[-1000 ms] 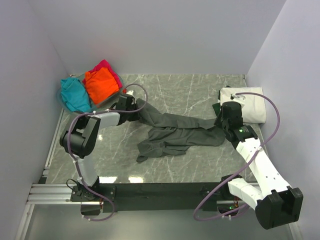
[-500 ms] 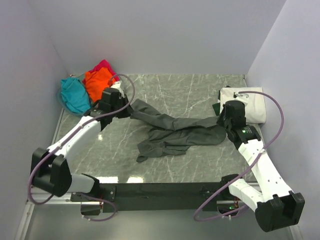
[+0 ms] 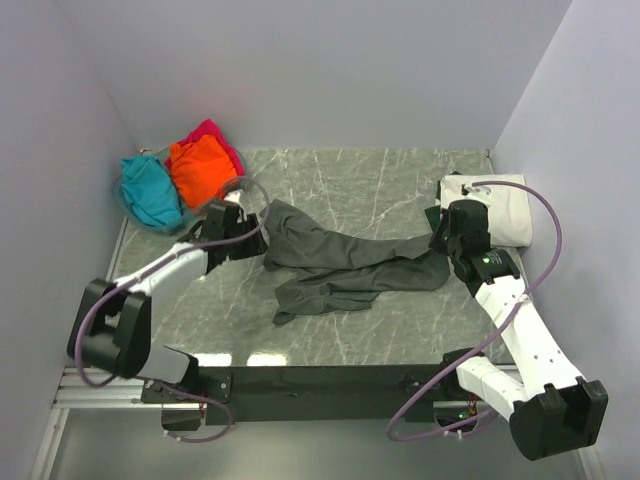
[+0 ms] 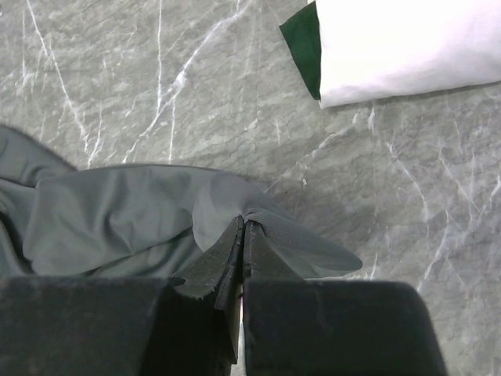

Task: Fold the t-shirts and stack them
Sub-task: Flatten the tshirt out

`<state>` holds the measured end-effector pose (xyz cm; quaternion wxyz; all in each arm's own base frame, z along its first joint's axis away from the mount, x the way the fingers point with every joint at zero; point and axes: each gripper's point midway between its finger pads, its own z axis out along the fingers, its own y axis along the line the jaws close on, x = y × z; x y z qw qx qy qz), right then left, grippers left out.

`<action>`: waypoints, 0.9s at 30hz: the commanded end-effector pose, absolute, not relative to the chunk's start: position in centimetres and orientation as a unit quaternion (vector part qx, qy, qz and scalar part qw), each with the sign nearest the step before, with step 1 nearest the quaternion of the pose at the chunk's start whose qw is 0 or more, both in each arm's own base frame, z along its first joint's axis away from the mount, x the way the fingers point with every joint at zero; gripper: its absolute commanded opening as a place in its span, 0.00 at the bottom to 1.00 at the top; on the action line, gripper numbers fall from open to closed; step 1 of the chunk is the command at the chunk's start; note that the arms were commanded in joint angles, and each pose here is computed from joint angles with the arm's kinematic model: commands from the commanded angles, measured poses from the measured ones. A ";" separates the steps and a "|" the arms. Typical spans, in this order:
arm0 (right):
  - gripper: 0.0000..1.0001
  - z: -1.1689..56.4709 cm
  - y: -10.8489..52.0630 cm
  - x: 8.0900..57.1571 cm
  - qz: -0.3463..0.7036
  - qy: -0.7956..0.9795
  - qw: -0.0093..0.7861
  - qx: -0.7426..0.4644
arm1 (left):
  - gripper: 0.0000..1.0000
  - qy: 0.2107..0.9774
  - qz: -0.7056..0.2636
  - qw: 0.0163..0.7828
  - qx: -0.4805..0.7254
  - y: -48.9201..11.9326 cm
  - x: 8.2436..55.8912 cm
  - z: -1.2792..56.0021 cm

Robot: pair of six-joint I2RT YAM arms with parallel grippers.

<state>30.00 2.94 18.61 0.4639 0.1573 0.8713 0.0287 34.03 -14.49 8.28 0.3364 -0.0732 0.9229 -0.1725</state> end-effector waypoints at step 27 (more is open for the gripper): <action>0.00 20.9 3.0 30.5 0.043 0.853 0.496 0.156 | 0.56 0.918 -0.203 0.336 -0.061 -17.5 32.2 3.6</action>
